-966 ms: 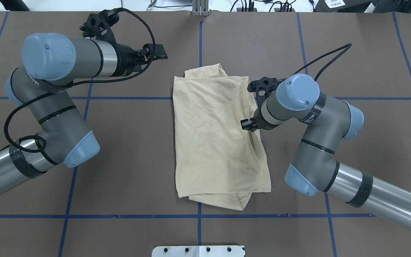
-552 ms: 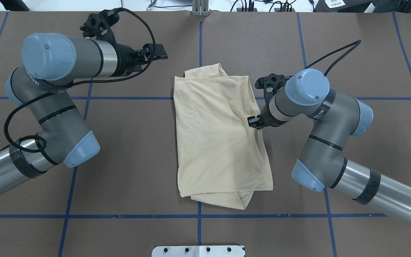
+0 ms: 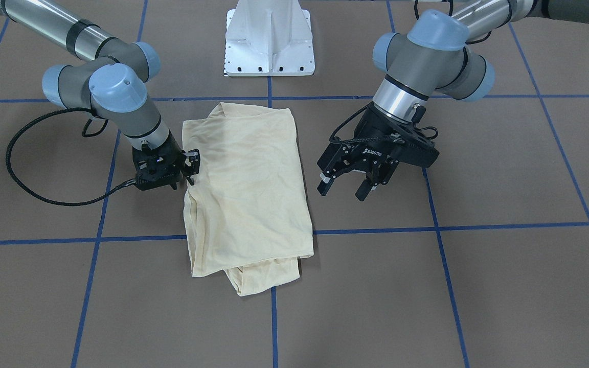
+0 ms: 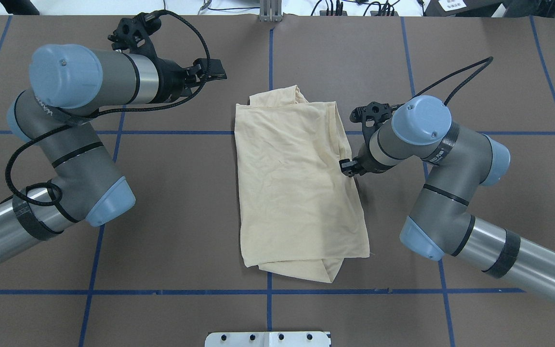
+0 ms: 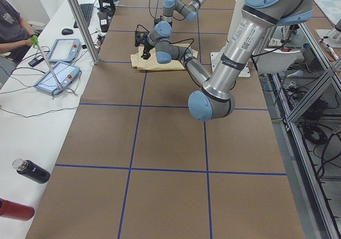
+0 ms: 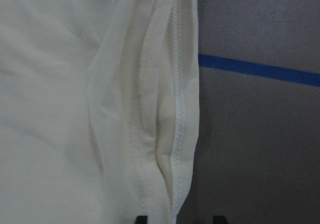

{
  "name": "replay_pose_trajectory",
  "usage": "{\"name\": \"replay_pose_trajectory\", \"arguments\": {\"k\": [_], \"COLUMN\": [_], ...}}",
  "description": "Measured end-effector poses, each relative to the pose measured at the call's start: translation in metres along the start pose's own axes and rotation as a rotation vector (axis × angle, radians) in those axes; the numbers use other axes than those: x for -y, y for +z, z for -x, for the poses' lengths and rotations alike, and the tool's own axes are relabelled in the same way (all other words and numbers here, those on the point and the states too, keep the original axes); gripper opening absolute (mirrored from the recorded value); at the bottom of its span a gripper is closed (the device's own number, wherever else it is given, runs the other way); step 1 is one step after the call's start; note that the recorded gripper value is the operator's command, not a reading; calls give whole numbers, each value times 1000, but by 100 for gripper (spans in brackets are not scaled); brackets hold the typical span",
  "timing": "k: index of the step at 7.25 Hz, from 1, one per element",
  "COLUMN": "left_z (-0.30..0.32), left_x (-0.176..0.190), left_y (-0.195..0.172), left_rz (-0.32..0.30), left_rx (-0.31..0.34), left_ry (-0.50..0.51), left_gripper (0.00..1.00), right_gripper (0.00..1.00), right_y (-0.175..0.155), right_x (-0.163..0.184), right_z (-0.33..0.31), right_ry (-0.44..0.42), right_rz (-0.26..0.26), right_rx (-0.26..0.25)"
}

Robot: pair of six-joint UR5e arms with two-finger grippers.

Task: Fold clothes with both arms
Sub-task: 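Slide the right gripper along the side edge to the bundle's far corner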

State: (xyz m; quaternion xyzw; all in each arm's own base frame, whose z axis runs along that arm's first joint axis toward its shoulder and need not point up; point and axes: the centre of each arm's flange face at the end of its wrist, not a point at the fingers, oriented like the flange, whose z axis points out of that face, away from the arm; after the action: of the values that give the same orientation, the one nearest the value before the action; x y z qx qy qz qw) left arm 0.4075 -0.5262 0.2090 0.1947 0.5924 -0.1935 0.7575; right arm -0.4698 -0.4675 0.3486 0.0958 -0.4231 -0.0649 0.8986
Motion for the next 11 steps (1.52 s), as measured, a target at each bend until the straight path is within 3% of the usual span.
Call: {"name": "replay_pose_trajectory", "arguments": {"k": [3,4,5,6,11], "left_z": [1,0,0,0,0], "left_x": [0,0,0,0,0], "left_y": [0,0,0,0,-1], "left_rz": [1,1,1,1,1], "left_rx": [1,0,-1,-1,-4], "left_ry": [3,3,3,3,2], "left_gripper": [100,100,100,100,100], "right_gripper": [98,79,53,44,41], "right_y": [-1,4,4,1,29], "right_x": [27,42,57,69,90], "right_z": [11,15,19,21,20], "right_ry": [-62,-66,-61,-53,-49], "right_rz": [-69,-95,-114,-124,-103], "right_rx": [-39,-63,-73,-72,-45]}}
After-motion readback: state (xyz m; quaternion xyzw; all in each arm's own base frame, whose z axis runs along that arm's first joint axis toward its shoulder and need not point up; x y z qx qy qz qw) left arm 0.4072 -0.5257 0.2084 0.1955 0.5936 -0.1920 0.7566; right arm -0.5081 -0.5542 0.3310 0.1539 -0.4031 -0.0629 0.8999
